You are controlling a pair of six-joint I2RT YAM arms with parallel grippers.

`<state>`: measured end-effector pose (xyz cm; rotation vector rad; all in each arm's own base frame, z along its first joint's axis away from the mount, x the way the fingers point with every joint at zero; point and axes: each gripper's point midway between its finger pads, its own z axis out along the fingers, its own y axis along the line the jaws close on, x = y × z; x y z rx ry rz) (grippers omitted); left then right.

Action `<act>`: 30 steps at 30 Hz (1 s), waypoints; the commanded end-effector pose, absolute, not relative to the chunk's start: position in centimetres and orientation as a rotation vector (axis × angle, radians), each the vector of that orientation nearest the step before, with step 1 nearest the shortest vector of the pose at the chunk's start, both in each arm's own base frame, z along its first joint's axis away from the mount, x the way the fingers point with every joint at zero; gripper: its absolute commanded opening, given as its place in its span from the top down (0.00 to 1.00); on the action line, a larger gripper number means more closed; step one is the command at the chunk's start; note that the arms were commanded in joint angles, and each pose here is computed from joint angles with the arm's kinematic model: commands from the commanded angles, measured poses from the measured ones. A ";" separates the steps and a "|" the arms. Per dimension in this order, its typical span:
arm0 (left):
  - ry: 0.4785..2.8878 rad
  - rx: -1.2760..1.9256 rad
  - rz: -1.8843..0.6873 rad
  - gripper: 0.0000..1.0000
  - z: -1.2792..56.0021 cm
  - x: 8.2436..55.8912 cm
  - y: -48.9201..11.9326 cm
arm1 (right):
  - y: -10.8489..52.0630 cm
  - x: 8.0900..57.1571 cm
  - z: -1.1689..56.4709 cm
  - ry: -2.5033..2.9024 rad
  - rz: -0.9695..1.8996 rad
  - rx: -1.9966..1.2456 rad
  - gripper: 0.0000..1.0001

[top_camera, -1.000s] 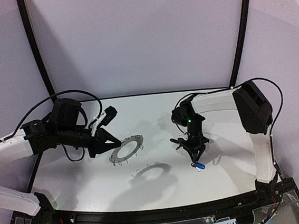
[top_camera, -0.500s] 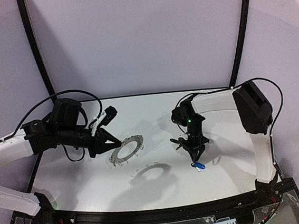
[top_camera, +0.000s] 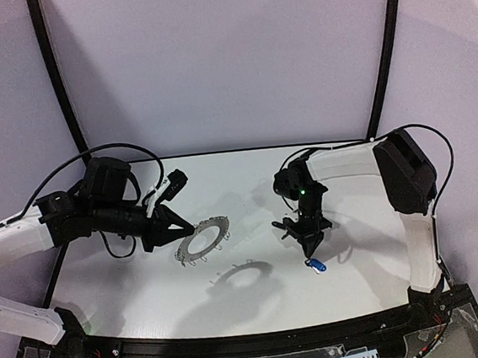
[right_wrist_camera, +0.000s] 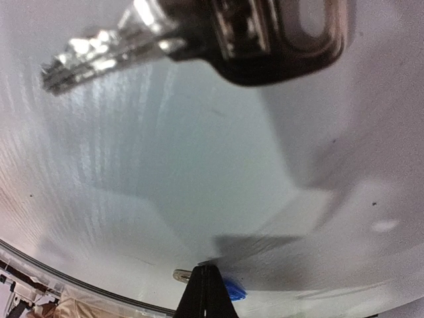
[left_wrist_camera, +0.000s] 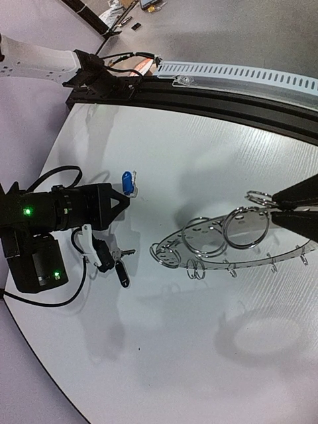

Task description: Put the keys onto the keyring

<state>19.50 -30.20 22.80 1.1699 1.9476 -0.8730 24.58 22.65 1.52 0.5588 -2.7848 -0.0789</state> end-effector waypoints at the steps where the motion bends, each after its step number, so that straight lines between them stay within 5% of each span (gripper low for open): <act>1: 1.902 1.163 -0.897 0.99 23.6 19.5 -30.7 | 24.4 27.9 3.4 -2.990 -0.191 0.606 1.00; 9: 1.821 1.155 -0.940 0.99 25.6 20.0 -31.9 | 28.1 31.0 15.6 -3.420 -0.798 0.686 1.00; 18: 1.788 1.189 -1.072 0.99 26.9 20.4 -34.7 | 33.3 31.8 28.3 -3.516 -1.820 0.950 1.00; 21: 1.776 1.196 -1.105 0.99 27.3 20.4 -35.3 | 35.3 29.8 31.2 -3.272 -2.170 1.250 1.00; 30: 1.752 1.198 -1.041 0.99 28.5 20.6 -34.6 | 35.2 25.3 33.8 -2.878 -2.540 2.005 1.00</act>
